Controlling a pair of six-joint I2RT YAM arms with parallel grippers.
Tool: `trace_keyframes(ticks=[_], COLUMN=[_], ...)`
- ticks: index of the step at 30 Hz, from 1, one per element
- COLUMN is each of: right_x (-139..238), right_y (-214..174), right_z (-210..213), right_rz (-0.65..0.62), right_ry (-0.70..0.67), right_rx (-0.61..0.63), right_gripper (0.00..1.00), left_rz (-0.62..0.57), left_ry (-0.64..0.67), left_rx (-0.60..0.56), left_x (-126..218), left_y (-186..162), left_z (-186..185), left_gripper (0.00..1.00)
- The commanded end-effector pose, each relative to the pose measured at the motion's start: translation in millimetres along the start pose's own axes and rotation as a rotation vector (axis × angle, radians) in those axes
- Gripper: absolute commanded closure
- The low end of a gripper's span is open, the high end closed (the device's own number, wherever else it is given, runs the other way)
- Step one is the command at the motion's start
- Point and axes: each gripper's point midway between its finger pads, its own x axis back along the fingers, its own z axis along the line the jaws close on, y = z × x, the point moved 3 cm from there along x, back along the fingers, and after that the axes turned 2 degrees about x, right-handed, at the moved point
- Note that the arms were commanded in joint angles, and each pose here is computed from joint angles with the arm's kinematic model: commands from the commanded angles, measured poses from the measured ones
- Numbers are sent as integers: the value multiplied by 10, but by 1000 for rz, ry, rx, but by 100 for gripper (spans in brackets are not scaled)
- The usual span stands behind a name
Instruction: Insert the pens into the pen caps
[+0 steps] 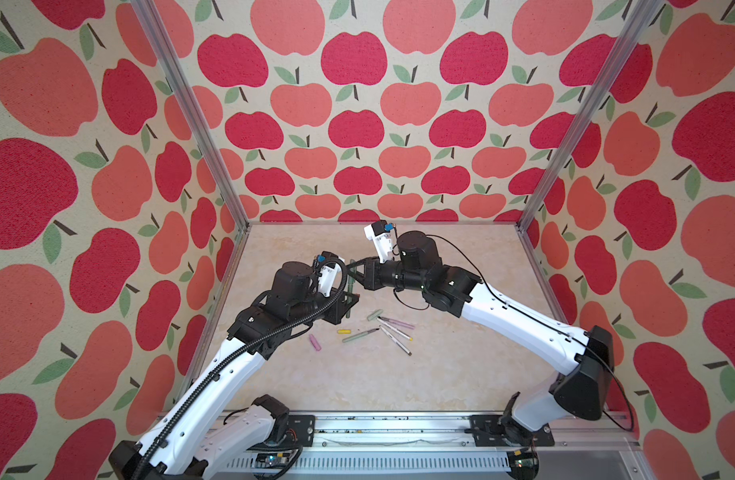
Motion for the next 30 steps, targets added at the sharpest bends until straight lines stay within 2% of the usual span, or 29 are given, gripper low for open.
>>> trace_keyframes(ticks=[1, 11, 30], right_x=[-71, -89, -166], right_y=[-675, -816, -1206], right_z=[-330, -365, -425], right_rz=[263, 315, 398], right_ry=[-107, -108, -115], right_rx=[-65, -78, -133], right_gripper=[88, 91, 91], left_rz=[-323, -374, -504], left_ry=[-87, -108, -102], left_rx=[-174, -251, -279], left_x=[430, 565, 766], left_y=[844, 1161, 1603], left_z=[-394, -450, -339], left_gripper=[100, 100, 100])
